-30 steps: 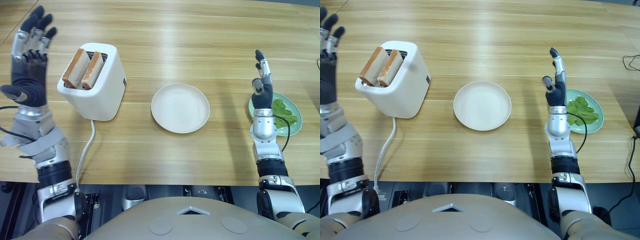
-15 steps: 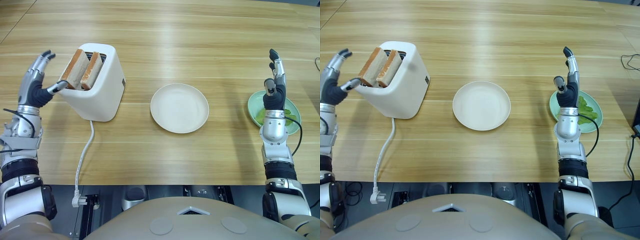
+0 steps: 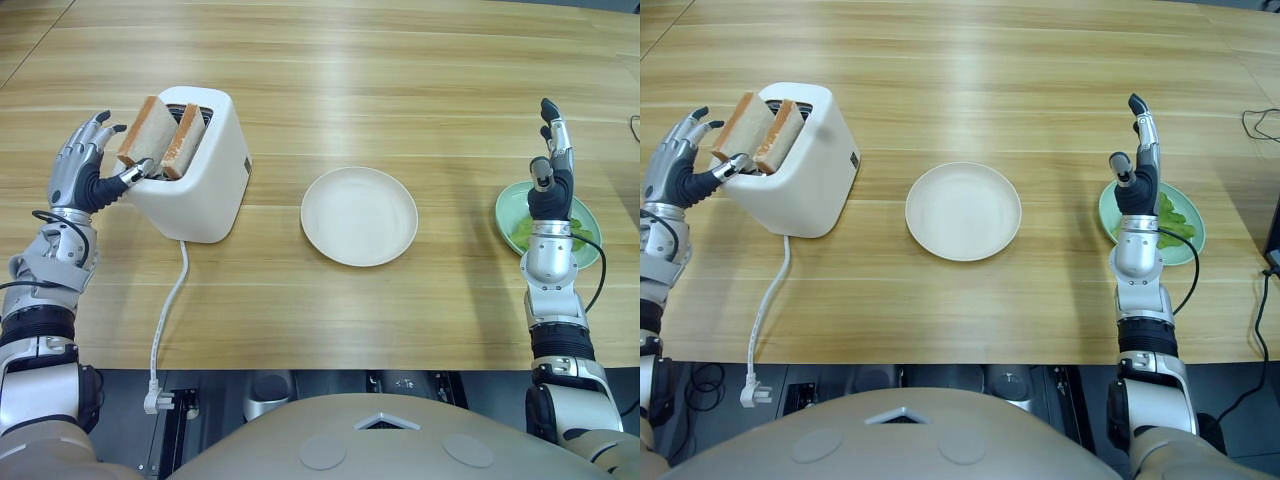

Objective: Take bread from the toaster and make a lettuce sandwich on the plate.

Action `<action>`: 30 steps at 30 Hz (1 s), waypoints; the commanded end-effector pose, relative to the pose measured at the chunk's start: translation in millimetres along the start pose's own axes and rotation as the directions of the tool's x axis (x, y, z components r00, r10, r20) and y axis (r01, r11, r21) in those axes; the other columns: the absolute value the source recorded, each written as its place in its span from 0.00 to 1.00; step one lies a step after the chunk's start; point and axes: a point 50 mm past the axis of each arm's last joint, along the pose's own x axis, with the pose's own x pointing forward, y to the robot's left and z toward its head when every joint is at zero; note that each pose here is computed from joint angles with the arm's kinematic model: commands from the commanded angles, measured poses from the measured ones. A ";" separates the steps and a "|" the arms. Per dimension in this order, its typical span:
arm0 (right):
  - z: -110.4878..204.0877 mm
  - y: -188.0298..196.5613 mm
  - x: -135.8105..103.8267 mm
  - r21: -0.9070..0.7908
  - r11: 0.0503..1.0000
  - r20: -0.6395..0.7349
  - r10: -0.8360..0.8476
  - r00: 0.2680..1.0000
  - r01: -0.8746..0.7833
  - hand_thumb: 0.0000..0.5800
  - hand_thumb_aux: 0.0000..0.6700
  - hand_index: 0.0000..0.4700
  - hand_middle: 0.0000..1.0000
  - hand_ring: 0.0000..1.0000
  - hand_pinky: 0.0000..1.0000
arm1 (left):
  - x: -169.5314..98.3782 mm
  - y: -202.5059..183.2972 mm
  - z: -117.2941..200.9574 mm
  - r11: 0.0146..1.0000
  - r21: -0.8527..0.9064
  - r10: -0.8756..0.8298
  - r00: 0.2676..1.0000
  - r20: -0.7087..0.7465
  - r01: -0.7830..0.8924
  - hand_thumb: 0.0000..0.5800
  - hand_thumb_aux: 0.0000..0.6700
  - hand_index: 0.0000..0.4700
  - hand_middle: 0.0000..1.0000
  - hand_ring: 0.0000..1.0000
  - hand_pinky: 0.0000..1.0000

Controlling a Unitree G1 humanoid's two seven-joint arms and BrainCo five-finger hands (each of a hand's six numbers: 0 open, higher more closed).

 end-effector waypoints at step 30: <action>-60.7 -45.4 -21.1 -0.526 0.847 -0.286 -0.098 0.953 -0.071 0.00 0.00 0.00 0.00 0.00 0.00 | 10.0 54.3 32.3 0.719 -0.643 0.399 0.914 0.071 -0.263 1.00 1.00 0.98 0.40 0.40 0.40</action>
